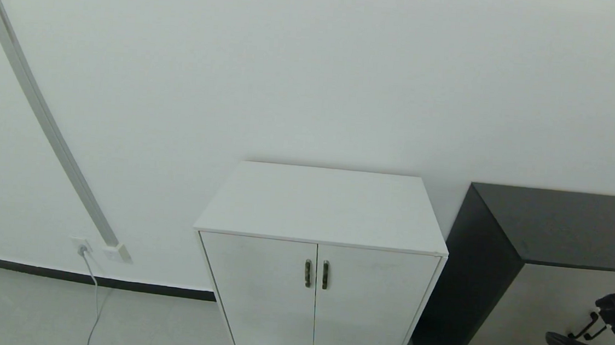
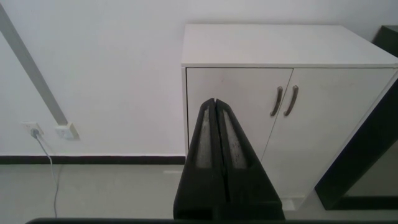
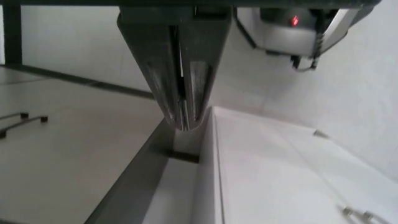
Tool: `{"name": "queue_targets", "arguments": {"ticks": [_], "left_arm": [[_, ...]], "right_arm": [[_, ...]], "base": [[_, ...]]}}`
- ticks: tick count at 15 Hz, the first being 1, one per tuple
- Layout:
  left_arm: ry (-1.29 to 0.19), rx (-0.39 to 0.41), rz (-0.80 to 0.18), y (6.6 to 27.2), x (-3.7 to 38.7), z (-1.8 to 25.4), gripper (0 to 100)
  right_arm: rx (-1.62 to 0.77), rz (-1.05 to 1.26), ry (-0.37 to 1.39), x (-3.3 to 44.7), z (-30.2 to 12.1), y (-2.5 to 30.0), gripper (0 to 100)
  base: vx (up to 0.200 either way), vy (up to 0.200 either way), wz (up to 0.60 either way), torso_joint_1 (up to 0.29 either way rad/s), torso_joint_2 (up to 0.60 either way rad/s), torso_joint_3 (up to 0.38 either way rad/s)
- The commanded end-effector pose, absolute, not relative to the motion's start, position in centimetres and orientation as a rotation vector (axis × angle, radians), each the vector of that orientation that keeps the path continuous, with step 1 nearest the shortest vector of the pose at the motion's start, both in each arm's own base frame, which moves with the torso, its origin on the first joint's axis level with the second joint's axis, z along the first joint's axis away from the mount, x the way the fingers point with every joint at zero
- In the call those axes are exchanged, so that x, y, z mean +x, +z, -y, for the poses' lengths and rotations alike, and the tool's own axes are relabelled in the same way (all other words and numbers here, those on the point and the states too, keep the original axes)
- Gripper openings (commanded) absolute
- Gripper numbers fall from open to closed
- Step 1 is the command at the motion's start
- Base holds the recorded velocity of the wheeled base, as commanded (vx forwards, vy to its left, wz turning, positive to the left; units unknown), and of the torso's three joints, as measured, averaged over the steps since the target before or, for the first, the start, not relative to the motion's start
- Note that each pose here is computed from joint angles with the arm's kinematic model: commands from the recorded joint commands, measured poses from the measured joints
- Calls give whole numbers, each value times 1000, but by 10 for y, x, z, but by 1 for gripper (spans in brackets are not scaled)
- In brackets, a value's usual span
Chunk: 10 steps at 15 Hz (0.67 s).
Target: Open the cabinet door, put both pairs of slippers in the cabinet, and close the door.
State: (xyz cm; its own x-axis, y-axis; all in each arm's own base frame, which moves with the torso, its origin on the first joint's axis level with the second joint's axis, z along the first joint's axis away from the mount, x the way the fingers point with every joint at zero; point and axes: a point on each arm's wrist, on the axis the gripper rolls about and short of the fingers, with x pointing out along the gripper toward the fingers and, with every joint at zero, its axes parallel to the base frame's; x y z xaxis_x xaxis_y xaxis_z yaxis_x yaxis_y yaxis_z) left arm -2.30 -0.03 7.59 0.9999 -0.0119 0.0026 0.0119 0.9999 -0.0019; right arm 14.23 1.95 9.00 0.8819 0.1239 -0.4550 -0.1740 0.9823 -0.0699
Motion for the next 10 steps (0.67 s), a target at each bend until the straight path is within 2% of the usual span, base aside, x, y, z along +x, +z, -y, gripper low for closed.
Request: {"name": "queue_targets", "arguments": {"ticks": [1,10], "left_arm": [[-12,-3,2,76,-23,0,0],[-14,-2,2,76,-23,0,0]], "right_arm": [[-101,-392,180,111,-16,105,0],[-110,-436,243,34,-7,90,0]], "base": [[0,0,0,0,0,0],[0,0,0,0,0,0]]}}
